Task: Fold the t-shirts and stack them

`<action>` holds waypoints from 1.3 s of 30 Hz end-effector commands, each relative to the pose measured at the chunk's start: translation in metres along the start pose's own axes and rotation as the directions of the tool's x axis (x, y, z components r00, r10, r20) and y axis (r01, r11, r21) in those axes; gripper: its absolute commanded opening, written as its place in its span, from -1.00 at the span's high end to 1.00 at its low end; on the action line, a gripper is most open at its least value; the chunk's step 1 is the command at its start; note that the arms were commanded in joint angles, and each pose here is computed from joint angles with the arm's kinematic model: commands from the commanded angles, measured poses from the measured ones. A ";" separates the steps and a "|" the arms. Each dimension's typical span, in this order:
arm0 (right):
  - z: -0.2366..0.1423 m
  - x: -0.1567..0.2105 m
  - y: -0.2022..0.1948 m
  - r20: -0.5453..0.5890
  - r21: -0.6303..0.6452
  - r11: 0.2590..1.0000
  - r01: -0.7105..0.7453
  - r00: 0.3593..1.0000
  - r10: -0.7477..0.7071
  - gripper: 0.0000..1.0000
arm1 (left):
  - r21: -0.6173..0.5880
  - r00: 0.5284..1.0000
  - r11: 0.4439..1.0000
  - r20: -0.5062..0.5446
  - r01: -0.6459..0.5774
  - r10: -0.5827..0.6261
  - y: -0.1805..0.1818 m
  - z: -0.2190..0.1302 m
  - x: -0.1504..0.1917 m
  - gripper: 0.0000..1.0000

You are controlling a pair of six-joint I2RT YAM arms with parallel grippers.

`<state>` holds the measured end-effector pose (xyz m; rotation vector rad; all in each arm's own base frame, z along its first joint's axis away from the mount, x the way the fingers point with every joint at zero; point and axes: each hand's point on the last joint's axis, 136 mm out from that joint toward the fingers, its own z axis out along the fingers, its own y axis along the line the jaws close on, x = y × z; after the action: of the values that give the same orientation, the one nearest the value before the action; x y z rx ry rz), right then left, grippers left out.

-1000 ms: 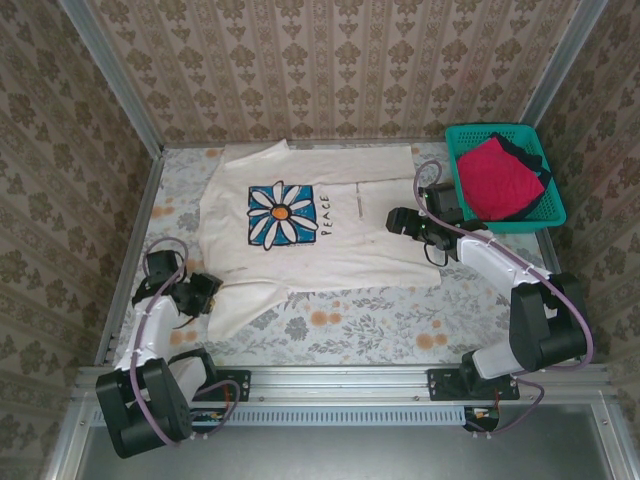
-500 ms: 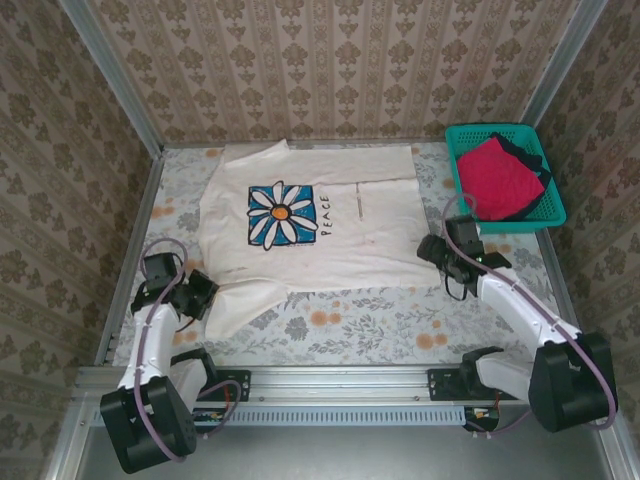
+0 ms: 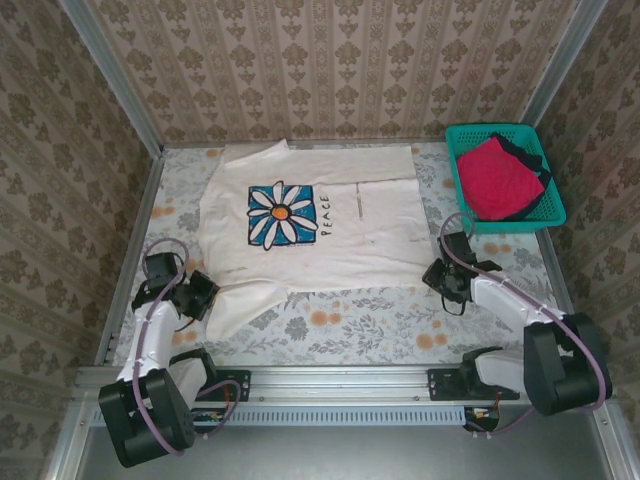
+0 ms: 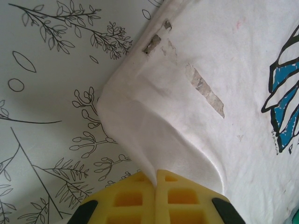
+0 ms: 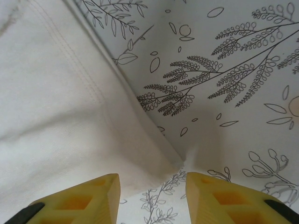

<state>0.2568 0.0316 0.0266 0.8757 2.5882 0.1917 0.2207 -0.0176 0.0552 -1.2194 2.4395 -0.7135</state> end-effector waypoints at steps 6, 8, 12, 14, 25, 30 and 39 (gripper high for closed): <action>0.011 -0.009 0.010 -0.008 -0.006 1.000 0.006 1.000 -0.006 0.52 | -0.001 1.000 1.000 0.010 -0.008 0.008 0.005 -0.001 0.002 1.00; 0.012 -0.009 0.009 -0.011 0.003 1.000 0.012 1.000 -0.012 0.73 | -0.004 1.000 1.000 0.009 -0.010 0.010 0.005 -0.001 0.002 1.00; 0.005 -0.005 0.003 -0.018 0.017 1.000 0.013 1.000 -0.013 1.00 | -0.008 1.000 1.000 0.013 -0.008 0.008 0.005 -0.005 0.002 1.00; -0.003 -0.004 -0.003 -0.008 0.031 0.999 0.014 1.000 -0.014 1.00 | -0.013 1.000 1.000 0.022 -0.012 0.012 0.004 -0.011 0.003 1.00; -0.052 -0.007 -0.011 0.051 0.000 1.000 0.015 0.999 -0.015 1.00 | -0.013 0.996 0.998 0.069 -0.058 0.059 -0.017 -0.048 -0.003 1.00; -0.062 -0.034 0.013 0.090 -0.024 0.998 0.053 0.995 -0.051 1.00 | -0.002 0.984 0.989 0.096 -0.151 0.150 -0.046 -0.063 -0.023 1.00; -0.059 -0.076 0.045 0.133 -0.034 0.993 0.114 0.985 -0.109 1.00 | 0.003 0.977 0.982 0.104 -0.190 0.189 -0.074 -0.060 -0.051 1.00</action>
<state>0.2943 0.0286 0.1059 0.7474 2.5216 0.1968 0.2541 -0.0041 0.1372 -1.0353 2.4461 -0.6342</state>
